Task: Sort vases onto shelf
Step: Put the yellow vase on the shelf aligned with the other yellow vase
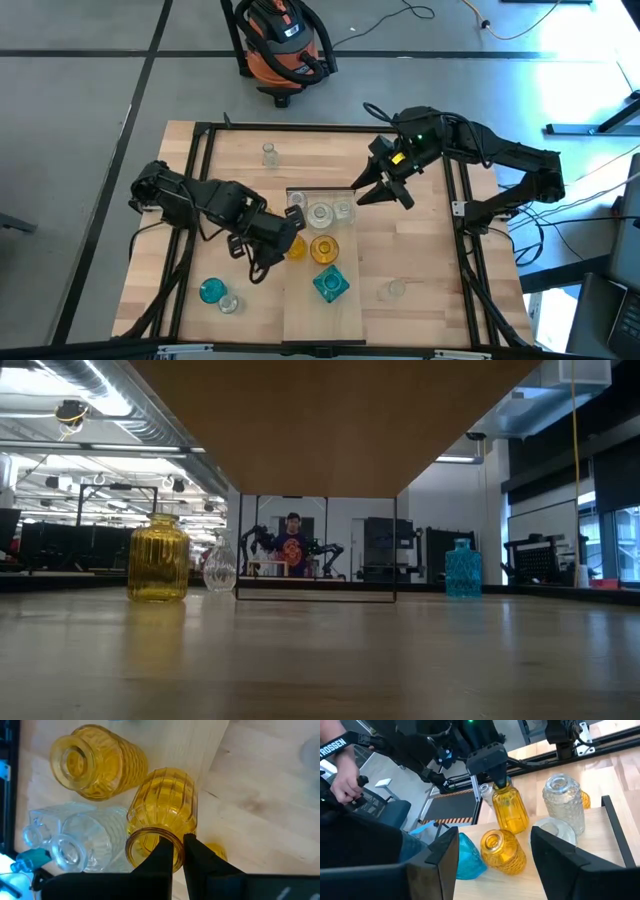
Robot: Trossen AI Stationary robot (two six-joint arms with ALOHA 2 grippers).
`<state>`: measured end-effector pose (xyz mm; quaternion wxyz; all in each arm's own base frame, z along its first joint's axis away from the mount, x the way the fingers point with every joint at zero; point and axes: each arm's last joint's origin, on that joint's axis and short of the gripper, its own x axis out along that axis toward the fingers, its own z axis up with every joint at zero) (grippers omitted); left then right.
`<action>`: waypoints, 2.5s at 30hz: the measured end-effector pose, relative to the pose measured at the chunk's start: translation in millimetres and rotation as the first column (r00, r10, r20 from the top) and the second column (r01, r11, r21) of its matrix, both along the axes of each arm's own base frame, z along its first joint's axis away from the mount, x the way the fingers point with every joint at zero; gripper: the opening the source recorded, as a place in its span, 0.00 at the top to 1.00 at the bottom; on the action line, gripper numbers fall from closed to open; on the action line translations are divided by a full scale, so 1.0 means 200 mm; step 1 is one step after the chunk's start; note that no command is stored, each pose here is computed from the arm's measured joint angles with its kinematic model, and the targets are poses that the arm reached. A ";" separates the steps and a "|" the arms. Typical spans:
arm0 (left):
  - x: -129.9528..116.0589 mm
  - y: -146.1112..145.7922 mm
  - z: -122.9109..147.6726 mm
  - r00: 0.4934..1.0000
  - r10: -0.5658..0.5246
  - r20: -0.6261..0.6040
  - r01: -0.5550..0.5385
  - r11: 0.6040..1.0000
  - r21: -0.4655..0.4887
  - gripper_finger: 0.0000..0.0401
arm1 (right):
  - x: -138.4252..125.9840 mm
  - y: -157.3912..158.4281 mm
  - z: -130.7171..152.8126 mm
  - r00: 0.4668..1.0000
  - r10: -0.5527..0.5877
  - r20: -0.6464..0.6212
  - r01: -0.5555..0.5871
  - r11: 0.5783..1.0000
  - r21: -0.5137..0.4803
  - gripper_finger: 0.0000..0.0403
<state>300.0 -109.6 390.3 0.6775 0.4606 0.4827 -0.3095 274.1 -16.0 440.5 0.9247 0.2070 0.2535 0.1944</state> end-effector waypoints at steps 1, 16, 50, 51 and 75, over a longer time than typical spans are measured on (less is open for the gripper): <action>0.00 0.00 0.00 1.000 -0.004 -0.004 0.004 1.000 -0.001 0.97 | 0.00 0.00 0.00 1.000 0.001 -0.007 -0.001 1.000 0.001 0.49; 0.05 0.01 -0.04 0.999 -0.006 -0.033 0.004 0.999 -0.045 0.92 | -0.03 0.01 -0.03 0.996 0.017 -0.086 -0.016 1.000 0.019 0.49; 0.06 0.01 -0.04 0.998 0.058 -0.033 -0.061 0.994 -0.091 0.87 | -0.03 0.01 -0.03 0.996 0.027 -0.088 -0.025 0.999 0.019 0.49; 0.06 0.01 -0.04 0.998 0.059 -0.027 -0.061 0.994 -0.090 0.87 | -0.03 0.01 -0.03 0.996 0.027 -0.088 -0.025 0.999 0.019 0.49; 0.09 0.00 -0.03 0.998 0.040 0.046 -0.035 0.996 -0.086 0.87 | -0.03 0.01 -0.03 0.995 0.034 -0.092 -0.032 0.999 0.029 0.49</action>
